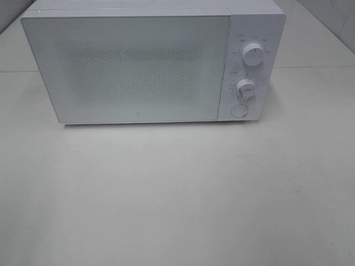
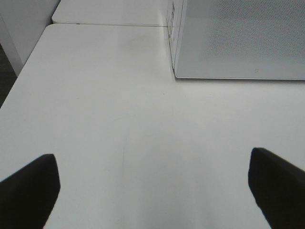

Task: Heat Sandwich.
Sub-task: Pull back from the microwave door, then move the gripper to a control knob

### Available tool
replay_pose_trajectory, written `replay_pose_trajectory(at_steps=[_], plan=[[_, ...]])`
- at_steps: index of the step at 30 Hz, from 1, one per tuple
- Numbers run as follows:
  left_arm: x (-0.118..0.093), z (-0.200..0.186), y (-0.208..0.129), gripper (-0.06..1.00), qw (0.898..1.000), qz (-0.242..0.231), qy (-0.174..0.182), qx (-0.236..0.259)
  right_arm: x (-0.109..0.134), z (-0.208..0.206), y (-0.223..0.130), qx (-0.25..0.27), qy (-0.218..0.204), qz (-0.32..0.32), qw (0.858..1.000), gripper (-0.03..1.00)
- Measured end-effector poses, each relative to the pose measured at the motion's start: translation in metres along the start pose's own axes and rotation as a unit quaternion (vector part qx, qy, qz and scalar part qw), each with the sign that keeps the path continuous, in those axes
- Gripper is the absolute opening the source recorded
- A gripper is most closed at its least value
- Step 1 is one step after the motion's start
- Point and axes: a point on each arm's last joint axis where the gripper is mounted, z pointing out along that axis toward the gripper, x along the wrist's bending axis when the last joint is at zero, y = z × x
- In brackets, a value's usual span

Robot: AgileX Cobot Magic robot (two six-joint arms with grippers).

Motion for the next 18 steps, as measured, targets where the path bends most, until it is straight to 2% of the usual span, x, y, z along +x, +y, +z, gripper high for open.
replay_pose_trajectory(at_steps=[18], plan=[[0.000,0.000,0.000,0.99,1.000,0.000,0.000,0.000,0.004,0.064,0.045,0.002,0.011,-0.012,1.000,0.76]])
